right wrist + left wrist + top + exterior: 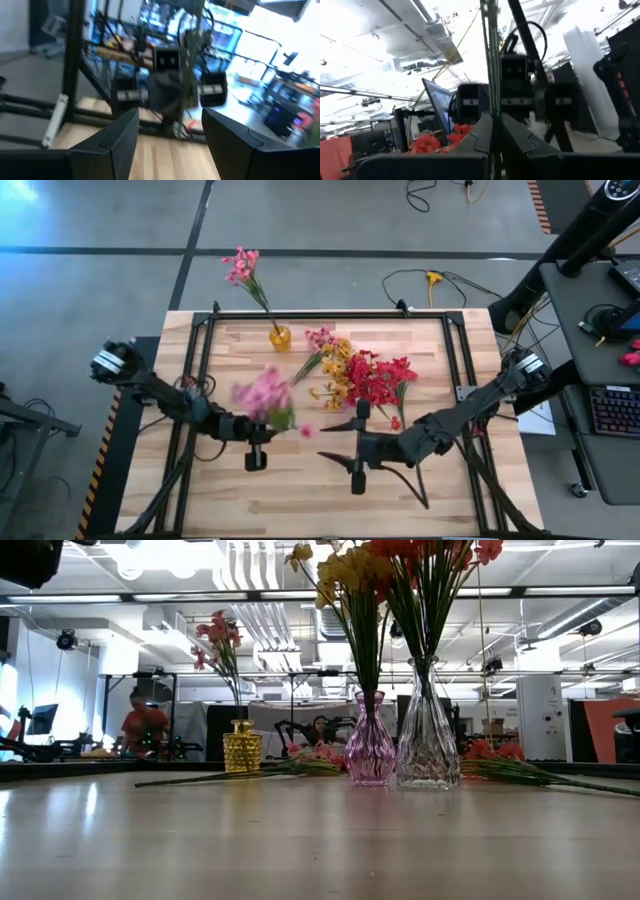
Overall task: Sort flowers into vase by color
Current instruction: Put the left pink flowers into the yellow vase
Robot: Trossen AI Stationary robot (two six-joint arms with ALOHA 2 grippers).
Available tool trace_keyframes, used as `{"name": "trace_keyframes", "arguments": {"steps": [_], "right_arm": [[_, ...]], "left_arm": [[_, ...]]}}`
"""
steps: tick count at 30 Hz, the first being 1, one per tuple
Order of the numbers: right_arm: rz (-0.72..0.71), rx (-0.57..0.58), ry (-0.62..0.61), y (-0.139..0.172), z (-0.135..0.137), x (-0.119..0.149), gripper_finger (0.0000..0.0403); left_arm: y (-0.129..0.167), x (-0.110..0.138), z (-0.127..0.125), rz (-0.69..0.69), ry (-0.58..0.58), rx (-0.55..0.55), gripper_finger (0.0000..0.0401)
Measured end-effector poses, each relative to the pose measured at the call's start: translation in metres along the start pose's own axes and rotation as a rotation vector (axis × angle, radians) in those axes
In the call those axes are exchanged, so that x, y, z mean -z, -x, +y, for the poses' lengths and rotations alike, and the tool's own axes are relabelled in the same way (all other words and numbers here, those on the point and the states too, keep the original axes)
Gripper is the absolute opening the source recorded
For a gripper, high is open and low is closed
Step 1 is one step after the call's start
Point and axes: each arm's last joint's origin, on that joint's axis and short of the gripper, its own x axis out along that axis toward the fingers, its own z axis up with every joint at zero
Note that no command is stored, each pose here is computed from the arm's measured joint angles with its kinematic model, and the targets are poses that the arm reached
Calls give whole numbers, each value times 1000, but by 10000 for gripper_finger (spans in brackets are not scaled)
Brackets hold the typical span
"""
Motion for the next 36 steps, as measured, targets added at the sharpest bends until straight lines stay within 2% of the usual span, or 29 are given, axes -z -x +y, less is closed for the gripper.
{"name": "trace_keyframes", "arguments": {"steps": [4,15,20,24,28,32,36], "right_arm": [[-62,-52,-19,-4,-4,-2,210],[-80,-94,-44,-12,-16,-1,210],[-82,-101,-43,-12,-15,-1,210],[-83,-100,-37,-12,-15,-1,205],[-83,-100,-31,-12,-15,-1,169],[-83,-99,-22,-12,-15,-1,101],[-83,-99,0,-12,-15,-1,33]], "left_arm": [[-10,9,-9,25,-25,14,2],[-40,22,-27,35,-52,7,2],[-48,28,-30,78,-65,-61,2],[-53,32,-33,85,-71,-61,2],[-53,33,-33,85,-71,-60,2],[-49,33,-33,88,-61,-58,15],[-49,34,-32,97,-59,-77,49]]}}
